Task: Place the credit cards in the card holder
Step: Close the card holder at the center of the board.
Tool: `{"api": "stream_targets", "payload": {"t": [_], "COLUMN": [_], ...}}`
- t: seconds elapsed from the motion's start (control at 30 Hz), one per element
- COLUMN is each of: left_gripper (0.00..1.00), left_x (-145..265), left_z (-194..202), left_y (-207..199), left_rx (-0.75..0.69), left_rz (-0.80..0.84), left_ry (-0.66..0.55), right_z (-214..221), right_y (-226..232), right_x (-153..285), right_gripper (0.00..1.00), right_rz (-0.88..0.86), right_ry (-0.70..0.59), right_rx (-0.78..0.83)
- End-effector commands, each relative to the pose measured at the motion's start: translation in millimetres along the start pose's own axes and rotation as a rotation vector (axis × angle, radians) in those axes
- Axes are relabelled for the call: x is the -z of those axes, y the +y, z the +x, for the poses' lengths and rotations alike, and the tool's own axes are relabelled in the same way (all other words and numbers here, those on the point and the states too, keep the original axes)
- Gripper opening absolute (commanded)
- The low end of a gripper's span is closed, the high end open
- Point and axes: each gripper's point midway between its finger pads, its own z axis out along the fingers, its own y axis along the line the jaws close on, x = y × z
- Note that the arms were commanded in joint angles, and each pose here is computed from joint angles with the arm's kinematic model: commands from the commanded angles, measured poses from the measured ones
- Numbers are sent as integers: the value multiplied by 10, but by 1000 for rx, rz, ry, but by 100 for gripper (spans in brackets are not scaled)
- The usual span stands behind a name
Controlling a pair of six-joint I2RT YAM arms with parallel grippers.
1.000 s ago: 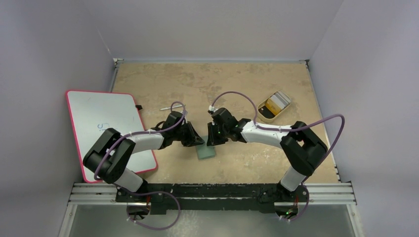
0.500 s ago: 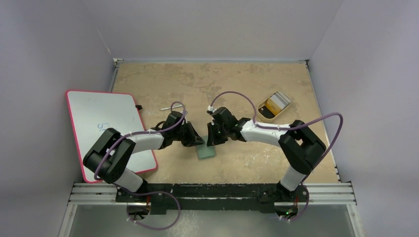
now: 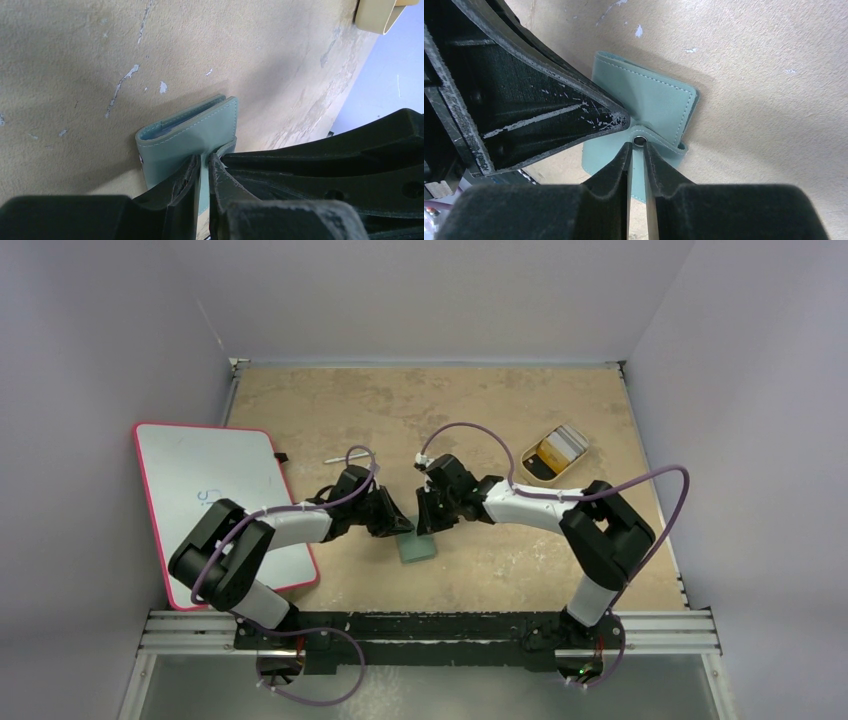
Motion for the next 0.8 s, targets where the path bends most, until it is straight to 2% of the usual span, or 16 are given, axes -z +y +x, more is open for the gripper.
{"api": "stream_targets", "payload": {"t": [0.0, 0.3, 0.77], "left_gripper": [11, 11, 11], "left_x": [-61, -12, -13], "left_z": [-71, -101, -88], "left_y": [47, -47, -36], "left_rx": [-16, -25, -24], "left_rz": [-36, -21, -18], "left_ry": [-33, -39, -36], "right_z": [-73, -211, -244], "right_y": [80, 166, 134], "right_x": [77, 276, 65], "right_gripper": [15, 17, 24], "right_rz": [-6, -4, 7], "right_ry": [2, -41, -30], "right_rx": [33, 16, -1]}}
